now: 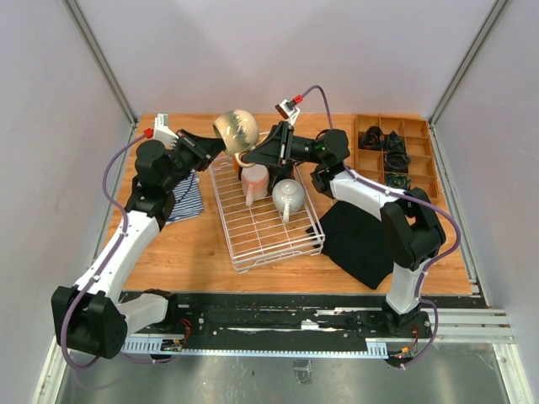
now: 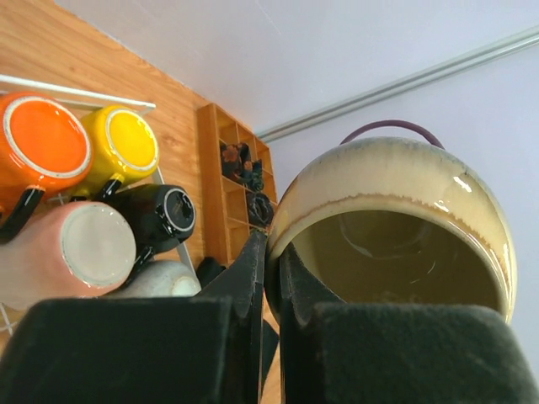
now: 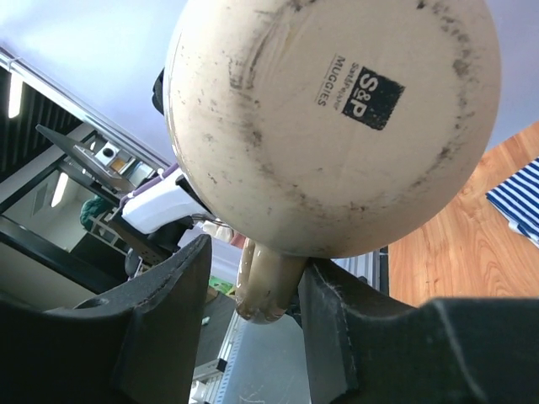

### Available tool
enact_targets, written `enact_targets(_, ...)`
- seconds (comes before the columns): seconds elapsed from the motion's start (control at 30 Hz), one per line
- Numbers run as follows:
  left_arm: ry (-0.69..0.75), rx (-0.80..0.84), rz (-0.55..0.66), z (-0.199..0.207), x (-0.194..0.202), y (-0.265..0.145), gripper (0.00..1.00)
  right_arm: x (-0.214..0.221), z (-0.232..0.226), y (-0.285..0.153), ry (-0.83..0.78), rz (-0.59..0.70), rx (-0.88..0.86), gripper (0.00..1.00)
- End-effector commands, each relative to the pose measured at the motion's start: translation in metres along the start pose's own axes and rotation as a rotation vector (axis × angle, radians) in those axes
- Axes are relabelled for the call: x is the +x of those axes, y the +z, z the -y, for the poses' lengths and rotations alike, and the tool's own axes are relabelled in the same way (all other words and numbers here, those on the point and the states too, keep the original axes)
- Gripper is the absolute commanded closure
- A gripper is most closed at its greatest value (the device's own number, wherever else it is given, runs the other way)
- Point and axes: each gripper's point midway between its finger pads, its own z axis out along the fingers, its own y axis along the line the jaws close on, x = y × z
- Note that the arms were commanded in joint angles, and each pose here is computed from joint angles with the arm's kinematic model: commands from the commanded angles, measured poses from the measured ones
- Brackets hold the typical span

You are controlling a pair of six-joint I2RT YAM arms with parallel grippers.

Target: Load the cups into the dish rack

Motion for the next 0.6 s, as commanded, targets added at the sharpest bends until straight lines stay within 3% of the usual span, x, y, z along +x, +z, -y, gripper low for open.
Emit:
enact_targets(0.0, 0.094, 0.132, 0.140, 0.038, -0.026, -0.014, 0.99, 0.000, -0.036, 0.012, -0.089, 0.026, -0.102, 0.54)
enact_targets(0.27, 0.213, 0.146, 0.194, 0.042, -0.029, -0.016, 0.99, 0.001, -0.035, 0.025, 0.005, 0.047, -0.142, 0.61)
enact_targets(0.57, 0.280, 0.162, 0.204, 0.037, -0.027, -0.014, 1.00, 0.002, -0.035, 0.032, 0.046, 0.047, -0.151, 0.62)
